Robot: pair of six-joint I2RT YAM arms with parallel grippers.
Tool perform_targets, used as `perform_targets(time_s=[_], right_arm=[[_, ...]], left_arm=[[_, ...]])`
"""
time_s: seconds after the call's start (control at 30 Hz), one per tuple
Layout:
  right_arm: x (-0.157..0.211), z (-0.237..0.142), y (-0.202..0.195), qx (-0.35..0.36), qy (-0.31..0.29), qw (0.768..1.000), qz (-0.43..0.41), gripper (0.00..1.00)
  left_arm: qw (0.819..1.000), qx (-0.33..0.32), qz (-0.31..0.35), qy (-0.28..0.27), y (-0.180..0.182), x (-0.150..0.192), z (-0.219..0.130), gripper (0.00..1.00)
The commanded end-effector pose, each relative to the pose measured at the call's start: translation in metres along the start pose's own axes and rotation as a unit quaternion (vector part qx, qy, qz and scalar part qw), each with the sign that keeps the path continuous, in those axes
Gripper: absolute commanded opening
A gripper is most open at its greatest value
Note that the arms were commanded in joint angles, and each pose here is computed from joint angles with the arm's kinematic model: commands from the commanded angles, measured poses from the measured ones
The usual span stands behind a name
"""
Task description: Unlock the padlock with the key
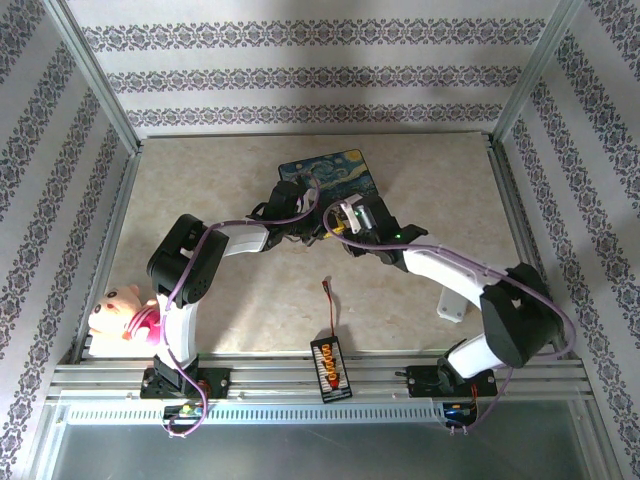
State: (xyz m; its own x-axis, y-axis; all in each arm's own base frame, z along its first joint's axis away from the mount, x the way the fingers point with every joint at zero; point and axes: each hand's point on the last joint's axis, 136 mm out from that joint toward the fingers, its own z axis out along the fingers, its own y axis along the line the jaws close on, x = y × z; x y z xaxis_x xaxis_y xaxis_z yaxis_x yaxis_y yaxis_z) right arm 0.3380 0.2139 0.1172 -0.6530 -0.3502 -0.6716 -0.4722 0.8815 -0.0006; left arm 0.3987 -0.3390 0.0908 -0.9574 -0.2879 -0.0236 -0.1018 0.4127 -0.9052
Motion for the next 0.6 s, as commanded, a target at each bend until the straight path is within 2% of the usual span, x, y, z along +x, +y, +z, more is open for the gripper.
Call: perform_targets(time_s=[0.0, 0.57], right_arm=[[0.006, -0.003, -0.005, 0.017, 0.005, 1.0, -0.001, 0.29], [0.0, 0.027, -0.003, 0.015, 0.028, 0.999, -0.008, 0.29]], left_arm=[[0.971, -0.115, -0.194, 0.076, 0.094, 0.05, 0.006, 0.0], [0.971, -0.119, -0.194, 0.076, 0.098, 0.056, 0.001, 0.0]])
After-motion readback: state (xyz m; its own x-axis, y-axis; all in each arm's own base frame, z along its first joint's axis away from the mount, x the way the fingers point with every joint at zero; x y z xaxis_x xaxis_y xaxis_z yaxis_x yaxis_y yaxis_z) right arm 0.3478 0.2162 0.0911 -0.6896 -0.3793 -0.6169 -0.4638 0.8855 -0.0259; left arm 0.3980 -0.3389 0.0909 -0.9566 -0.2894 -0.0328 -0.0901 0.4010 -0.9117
